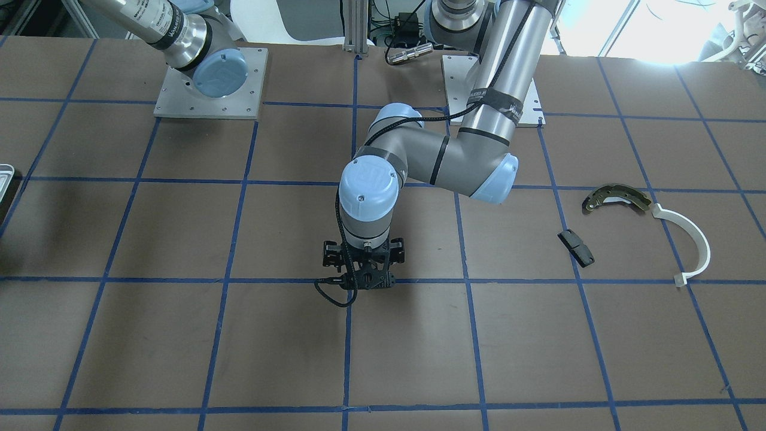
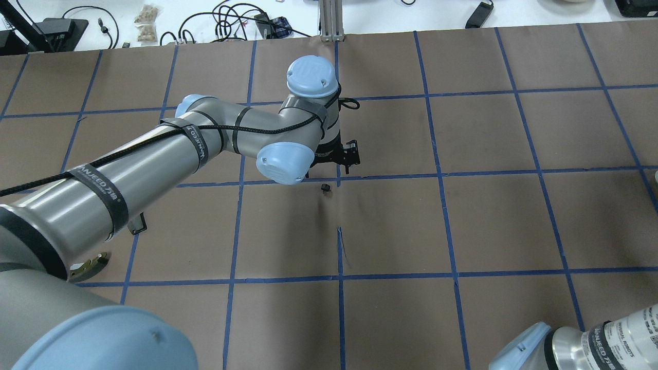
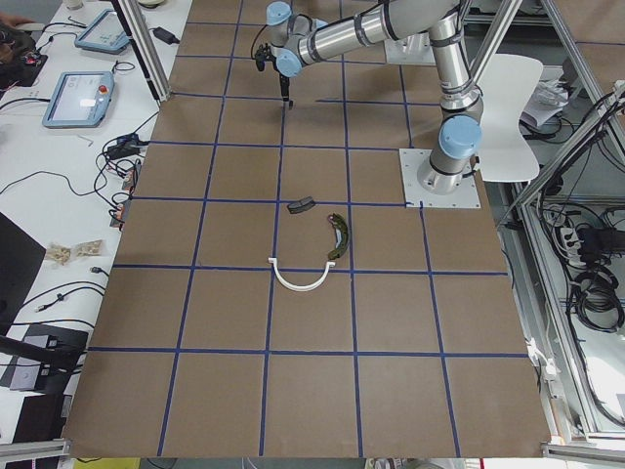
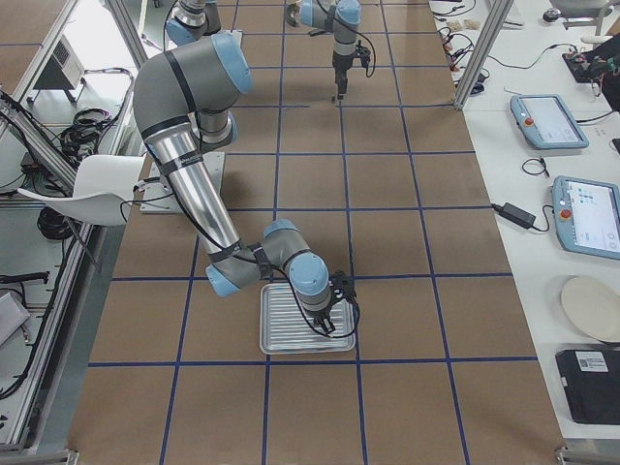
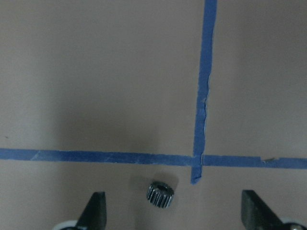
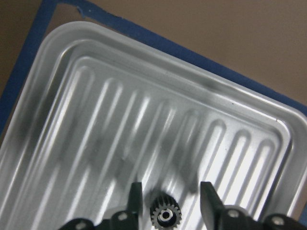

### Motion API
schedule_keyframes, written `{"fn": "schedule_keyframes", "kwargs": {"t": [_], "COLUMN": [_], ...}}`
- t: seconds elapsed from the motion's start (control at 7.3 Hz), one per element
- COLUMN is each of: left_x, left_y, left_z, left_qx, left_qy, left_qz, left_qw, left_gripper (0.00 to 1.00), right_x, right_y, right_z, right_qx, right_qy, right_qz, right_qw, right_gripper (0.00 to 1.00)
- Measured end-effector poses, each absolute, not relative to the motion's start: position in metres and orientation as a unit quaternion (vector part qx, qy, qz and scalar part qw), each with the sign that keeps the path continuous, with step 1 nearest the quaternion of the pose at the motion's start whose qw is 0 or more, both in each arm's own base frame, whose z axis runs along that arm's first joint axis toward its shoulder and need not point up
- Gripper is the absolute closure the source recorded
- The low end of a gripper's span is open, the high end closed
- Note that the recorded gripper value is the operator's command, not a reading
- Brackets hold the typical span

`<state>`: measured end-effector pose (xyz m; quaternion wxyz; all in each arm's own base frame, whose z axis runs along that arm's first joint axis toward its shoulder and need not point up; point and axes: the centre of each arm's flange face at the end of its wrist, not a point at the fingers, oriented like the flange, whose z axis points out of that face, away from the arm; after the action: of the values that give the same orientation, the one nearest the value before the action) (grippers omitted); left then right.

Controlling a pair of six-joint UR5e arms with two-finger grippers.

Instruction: Place bearing gear from tray to pile

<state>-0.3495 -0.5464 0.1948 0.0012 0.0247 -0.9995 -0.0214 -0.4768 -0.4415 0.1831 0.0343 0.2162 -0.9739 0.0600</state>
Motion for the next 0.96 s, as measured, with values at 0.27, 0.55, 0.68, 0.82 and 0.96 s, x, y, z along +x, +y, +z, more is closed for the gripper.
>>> {"fn": "schedule_keyframes", "kwargs": {"t": [0.27,0.55,0.68,0.82,0.96], "left_x": [-0.347,-0.347,-0.346,-0.345,-0.344], "left_y": [-0.54,-0.54,-0.539,-0.539,-0.539], "left_z": [0.172,0.165,0.164,0.167,0.174], "left_qx": [0.004,-0.004,-0.004,-0.004,-0.003], "left_qy": [-1.0,-1.0,-1.0,-1.0,-1.0], "left_qz": [-0.024,-0.022,-0.021,-0.019,-0.014], "left_qw": [-0.006,-0.007,-0.007,-0.007,-0.005], "left_gripper": [0.48,0.86,0.91,0.92,0.92], "right_x": [-0.477,-0.479,-0.479,-0.48,-0.477], "right_y": [-0.441,-0.441,-0.44,-0.439,-0.439], "right_z": [0.182,0.187,0.192,0.196,0.206], "right_qx": [0.217,0.216,0.213,0.211,0.205], "right_qy": [-0.974,-0.974,-0.975,-0.975,-0.976], "right_qz": [0.058,0.053,0.05,0.048,0.046], "right_qw": [0.035,0.039,0.042,0.044,0.047], "right_gripper": [0.77,0.79,0.79,0.79,0.79]}}
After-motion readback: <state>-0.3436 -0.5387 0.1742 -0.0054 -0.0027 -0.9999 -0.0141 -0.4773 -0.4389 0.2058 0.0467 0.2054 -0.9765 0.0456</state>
